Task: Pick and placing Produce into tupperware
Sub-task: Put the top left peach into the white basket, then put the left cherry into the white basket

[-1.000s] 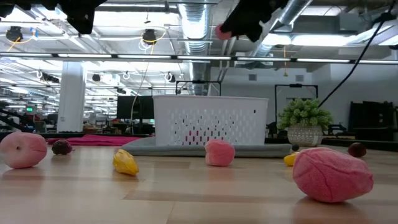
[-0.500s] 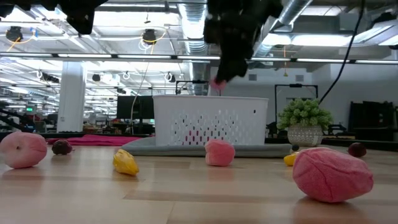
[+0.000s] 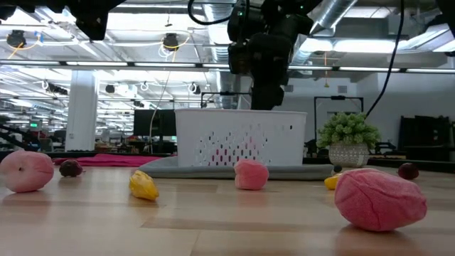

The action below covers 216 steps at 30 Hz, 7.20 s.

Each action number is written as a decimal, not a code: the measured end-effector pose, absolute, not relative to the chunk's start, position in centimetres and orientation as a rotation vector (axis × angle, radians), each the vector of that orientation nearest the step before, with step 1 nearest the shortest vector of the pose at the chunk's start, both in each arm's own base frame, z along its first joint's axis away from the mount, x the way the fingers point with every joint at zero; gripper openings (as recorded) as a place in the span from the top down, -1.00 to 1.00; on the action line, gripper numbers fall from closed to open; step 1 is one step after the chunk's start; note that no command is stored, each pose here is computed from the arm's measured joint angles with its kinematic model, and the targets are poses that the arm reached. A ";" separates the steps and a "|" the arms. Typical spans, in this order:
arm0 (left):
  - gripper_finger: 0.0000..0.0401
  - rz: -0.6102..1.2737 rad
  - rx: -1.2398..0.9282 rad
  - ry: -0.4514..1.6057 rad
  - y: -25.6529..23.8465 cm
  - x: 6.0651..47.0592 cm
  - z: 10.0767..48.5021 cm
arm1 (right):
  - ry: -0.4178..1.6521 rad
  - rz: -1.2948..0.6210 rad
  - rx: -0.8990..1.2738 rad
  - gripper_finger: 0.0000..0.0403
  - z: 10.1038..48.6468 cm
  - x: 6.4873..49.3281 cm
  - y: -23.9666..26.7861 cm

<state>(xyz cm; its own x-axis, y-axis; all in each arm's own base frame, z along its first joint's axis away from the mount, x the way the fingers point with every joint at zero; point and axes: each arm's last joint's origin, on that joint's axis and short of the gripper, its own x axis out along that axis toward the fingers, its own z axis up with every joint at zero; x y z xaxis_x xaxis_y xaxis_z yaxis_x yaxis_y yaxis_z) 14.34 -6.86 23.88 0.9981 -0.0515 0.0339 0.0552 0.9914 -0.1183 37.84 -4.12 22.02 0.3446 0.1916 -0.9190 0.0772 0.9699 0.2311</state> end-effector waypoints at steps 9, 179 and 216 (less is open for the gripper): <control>0.08 -0.054 -0.124 -0.030 -6.9 14.3 23.9 | 1.208 0.084 0.241 -0.48 23.5 37.1 -3.7; -0.16 0.122 -0.414 0.859 4.9 33.7 20.8 | 0.706 0.069 -0.065 -0.47 38.3 21.5 11.2; -0.24 0.295 -0.321 1.250 -8.1 23.3 22.5 | 0.731 0.075 -0.058 -0.47 38.1 21.3 11.4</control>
